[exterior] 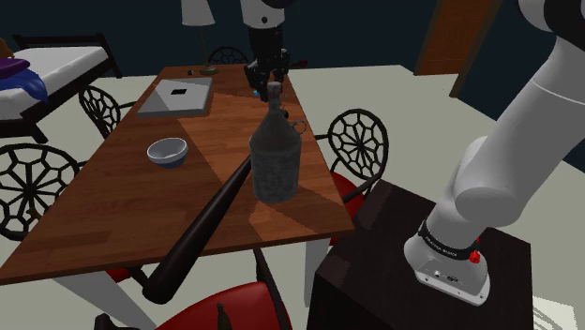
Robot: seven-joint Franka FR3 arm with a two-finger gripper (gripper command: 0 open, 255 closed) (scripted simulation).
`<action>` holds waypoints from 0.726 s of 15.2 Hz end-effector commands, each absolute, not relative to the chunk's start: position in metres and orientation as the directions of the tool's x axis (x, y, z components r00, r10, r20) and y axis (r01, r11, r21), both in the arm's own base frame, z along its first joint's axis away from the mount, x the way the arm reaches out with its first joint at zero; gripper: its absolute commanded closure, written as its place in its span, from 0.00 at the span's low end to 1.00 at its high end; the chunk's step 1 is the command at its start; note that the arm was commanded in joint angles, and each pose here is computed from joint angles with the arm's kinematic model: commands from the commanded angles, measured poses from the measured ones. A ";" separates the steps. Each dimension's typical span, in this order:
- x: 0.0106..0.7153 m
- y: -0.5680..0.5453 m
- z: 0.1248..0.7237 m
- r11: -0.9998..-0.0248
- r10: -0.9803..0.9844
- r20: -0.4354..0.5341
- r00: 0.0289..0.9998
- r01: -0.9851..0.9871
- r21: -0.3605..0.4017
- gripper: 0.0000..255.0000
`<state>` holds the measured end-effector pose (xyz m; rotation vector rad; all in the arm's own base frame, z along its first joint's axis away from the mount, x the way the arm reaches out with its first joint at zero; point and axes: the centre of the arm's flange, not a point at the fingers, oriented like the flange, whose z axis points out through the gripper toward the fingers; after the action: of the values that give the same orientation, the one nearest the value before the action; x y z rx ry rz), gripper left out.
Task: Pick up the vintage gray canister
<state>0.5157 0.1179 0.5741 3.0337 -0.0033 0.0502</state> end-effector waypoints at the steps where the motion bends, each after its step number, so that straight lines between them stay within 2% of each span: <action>1: 0.516 0.118 0.573 -0.994 0.000 0.032 0.999 -0.003 0.107 1.00; 11: 0.516 0.118 0.626 -0.994 0.000 0.032 0.999 -0.003 0.107 1.00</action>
<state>0.5171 0.1178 0.6183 3.0330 -0.0024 0.0395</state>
